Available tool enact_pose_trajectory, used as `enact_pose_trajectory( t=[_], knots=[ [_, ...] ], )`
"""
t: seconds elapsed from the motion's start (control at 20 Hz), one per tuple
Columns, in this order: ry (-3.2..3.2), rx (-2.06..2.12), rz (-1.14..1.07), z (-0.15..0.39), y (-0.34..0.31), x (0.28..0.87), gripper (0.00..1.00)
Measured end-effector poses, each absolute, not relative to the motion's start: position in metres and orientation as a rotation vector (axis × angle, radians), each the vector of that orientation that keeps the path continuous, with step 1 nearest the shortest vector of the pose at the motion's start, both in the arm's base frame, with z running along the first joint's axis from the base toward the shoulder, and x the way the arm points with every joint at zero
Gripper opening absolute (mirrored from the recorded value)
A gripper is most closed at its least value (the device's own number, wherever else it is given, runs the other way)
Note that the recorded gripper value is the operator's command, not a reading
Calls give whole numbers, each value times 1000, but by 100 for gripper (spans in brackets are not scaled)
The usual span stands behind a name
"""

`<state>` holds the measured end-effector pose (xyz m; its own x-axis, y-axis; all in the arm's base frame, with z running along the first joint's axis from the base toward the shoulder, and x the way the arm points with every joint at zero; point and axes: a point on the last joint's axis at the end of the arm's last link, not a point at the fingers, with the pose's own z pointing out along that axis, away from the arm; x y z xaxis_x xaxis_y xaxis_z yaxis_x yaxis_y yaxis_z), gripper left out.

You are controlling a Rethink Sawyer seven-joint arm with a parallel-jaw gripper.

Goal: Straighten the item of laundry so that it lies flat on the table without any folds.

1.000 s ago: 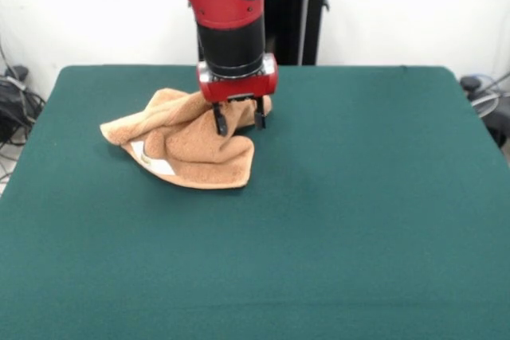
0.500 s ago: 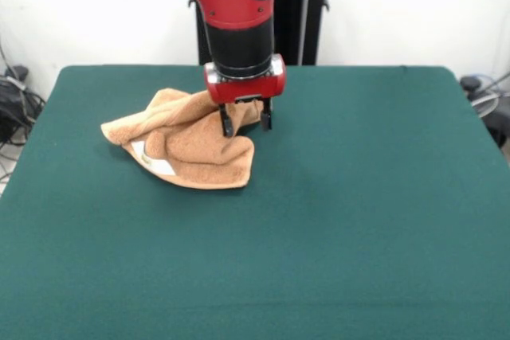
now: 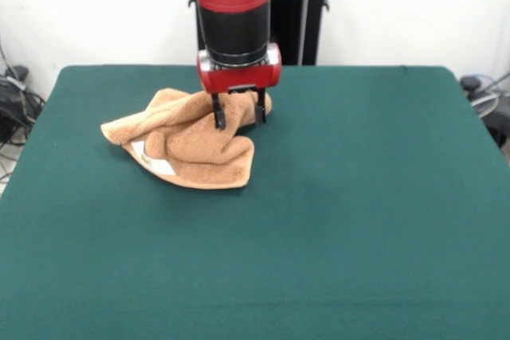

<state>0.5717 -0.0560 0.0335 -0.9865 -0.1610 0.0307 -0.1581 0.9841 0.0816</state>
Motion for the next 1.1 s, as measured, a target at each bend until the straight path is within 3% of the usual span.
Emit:
enact_pose_trajectory(
  t=[1.1],
  knots=[
    [-3048,231,-96,43,-66,588,100]
  ],
)
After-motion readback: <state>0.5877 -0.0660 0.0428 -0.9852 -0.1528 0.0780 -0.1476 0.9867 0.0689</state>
